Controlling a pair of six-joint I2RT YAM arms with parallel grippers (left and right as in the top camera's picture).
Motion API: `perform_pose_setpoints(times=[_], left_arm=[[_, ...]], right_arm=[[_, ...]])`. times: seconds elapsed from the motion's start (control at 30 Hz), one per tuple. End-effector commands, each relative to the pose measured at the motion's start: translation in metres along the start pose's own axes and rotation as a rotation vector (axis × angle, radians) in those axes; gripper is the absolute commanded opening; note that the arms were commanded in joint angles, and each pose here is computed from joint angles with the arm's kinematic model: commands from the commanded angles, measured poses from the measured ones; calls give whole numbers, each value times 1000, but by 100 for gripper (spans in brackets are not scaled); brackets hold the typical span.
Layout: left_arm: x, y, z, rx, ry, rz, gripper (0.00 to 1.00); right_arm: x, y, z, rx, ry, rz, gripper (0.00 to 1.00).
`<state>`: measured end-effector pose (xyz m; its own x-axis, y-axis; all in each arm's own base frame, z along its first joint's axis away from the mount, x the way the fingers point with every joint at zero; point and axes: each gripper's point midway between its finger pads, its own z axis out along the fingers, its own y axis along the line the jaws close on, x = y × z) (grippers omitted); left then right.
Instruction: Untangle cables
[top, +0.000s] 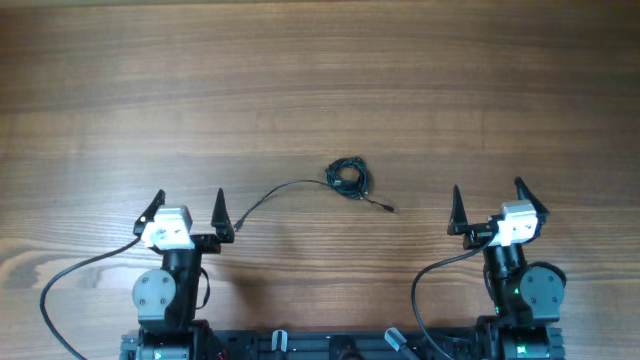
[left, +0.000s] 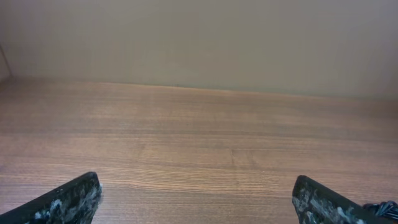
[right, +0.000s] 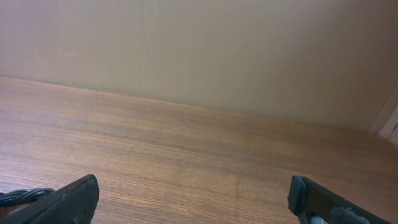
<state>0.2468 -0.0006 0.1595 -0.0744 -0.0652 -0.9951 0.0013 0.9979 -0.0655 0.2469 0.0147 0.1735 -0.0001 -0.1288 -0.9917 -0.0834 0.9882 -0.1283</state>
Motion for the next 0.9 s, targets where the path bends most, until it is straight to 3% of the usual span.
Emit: perform_pose_setpoints(times=[0.0,0.13,0.37,0.5,0.67,0.87], left_arm=[[8,-11,1,64,23,10,100],[5,-32,-2,183,41,-267,100],[13,-45,-3,244,119,-494,100],[17,-53,-6,262,238,-511,100],[-22,-57,-3,274,231,-504,100],[-26,-71,-6,340,305,-517,100]], right_arm=[[1,-1,0,11,1,-9,100],[1,-1,0,11,1,-9,100],[1,-1,0,11,1,-9,100],[1,-1,0,11,1,-9,100],[1,-1,0,11,1,-9,100],[1,-1,0,11,1,-9,100]])
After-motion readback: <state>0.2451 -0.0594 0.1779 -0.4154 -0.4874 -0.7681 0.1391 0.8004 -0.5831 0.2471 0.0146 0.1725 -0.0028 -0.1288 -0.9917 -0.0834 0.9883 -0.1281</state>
